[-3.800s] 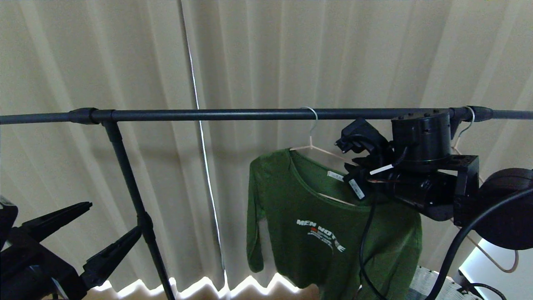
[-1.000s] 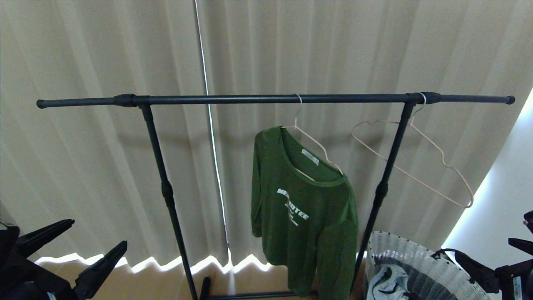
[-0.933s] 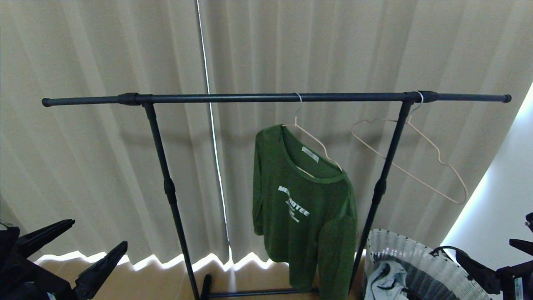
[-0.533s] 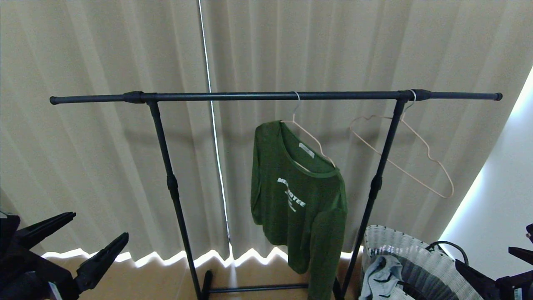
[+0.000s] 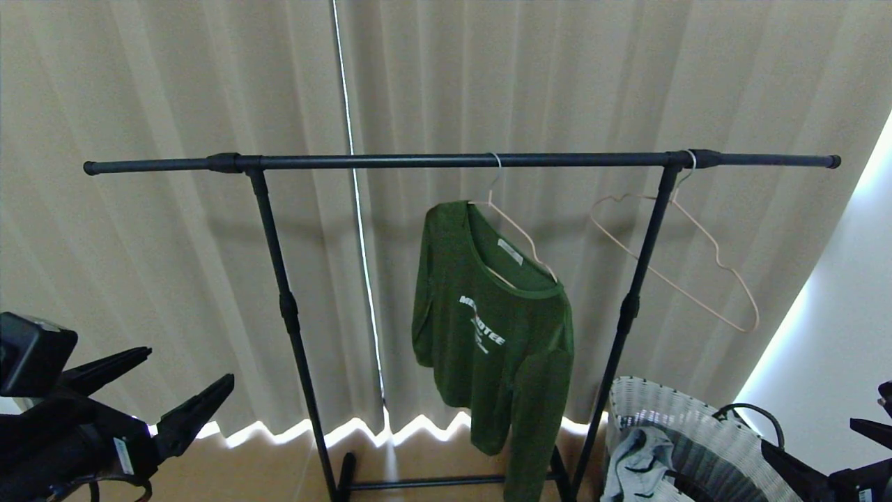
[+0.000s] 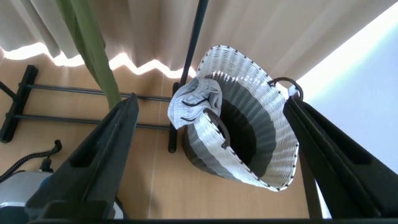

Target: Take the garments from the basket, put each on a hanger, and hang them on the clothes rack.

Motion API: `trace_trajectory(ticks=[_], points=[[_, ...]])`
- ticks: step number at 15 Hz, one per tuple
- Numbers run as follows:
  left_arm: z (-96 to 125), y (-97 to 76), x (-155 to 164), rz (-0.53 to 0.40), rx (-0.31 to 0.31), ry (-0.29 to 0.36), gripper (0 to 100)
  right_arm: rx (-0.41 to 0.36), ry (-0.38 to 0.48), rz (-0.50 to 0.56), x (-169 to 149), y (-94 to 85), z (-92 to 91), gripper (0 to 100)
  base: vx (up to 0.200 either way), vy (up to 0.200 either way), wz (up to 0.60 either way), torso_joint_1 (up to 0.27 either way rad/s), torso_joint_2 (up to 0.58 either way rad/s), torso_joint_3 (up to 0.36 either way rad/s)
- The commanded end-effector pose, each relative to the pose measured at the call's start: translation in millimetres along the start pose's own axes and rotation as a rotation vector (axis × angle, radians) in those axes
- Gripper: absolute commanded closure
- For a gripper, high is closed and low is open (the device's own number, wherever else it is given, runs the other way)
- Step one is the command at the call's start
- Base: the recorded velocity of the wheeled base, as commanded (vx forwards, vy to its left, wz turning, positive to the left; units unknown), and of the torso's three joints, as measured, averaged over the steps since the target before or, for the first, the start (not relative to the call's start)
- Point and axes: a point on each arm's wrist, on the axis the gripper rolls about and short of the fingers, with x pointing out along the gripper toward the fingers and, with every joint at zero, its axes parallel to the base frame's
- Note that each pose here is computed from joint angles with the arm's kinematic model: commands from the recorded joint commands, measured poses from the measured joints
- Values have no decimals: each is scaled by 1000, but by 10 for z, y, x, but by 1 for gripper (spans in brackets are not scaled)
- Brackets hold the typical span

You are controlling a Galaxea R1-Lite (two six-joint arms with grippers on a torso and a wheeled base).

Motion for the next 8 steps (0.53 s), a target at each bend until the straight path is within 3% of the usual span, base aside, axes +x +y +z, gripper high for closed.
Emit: trace_trajectory(ticks=[1,8], points=[[-14,-3,54,-7,-1,22,0,-5,12,1,31,8,9,0,0,0,0,0,0,0],[-36,-10,61,-12,2,33,0,-6,15,0,43,11,6,0,0,0,0,0,0,0]])
